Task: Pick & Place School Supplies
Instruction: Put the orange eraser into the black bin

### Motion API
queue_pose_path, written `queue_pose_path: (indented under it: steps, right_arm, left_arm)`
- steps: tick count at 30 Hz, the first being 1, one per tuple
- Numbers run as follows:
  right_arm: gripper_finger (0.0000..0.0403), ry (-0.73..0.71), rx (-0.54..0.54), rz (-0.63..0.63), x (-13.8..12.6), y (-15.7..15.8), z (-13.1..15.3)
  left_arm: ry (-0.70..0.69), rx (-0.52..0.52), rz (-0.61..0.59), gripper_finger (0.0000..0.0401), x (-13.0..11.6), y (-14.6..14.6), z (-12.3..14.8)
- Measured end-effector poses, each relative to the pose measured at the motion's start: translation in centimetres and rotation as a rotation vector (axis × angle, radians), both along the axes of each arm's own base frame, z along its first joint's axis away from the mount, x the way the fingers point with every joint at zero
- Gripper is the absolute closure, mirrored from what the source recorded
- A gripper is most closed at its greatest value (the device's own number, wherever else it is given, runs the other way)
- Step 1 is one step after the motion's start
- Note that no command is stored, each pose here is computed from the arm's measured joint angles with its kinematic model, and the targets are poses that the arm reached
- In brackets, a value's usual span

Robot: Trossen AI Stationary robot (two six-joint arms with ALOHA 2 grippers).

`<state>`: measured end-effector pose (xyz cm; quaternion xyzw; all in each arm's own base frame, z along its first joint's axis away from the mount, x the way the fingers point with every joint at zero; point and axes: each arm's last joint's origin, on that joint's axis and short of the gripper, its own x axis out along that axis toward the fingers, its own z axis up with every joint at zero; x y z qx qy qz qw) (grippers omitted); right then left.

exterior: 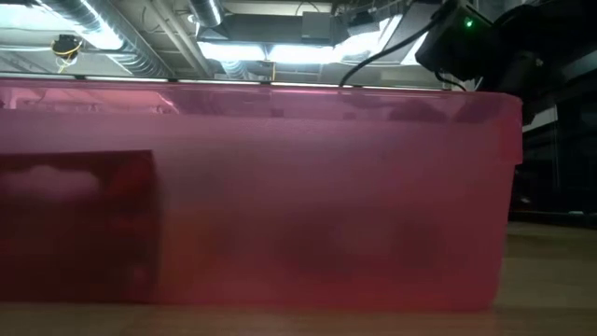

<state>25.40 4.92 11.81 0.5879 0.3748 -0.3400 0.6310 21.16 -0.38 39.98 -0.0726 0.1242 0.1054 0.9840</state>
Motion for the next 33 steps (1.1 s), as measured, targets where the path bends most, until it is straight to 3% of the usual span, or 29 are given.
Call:
queue_pose_path:
  steps: [9, 17, 24, 33]
  right_arm:
    - [0.0283, 0.015, -0.027, -0.027, 0.0, -1.3, -0.1]
    - [0.0278, -0.021, -0.104, -0.043, -0.1, -1.7, 0.7]
    - [0.0271, -0.091, -0.098, -0.055, 0.3, -1.7, 1.7]
    - [0.0270, 0.000, -0.085, 0.009, 0.0, -1.7, 0.6]
  left_arm:
    - [-0.001, -0.007, -0.016, 0.0309, 0.0, -0.1, 0.0]
    - [-0.002, -0.016, -0.025, 0.0309, 0.0, -0.1, 0.0]
    - [-0.002, -0.017, -0.027, 0.0309, 0.0, -0.1, 0.0]
    - [-0.003, -0.018, -0.029, 0.0309, 0.0, -0.1, 0.0]
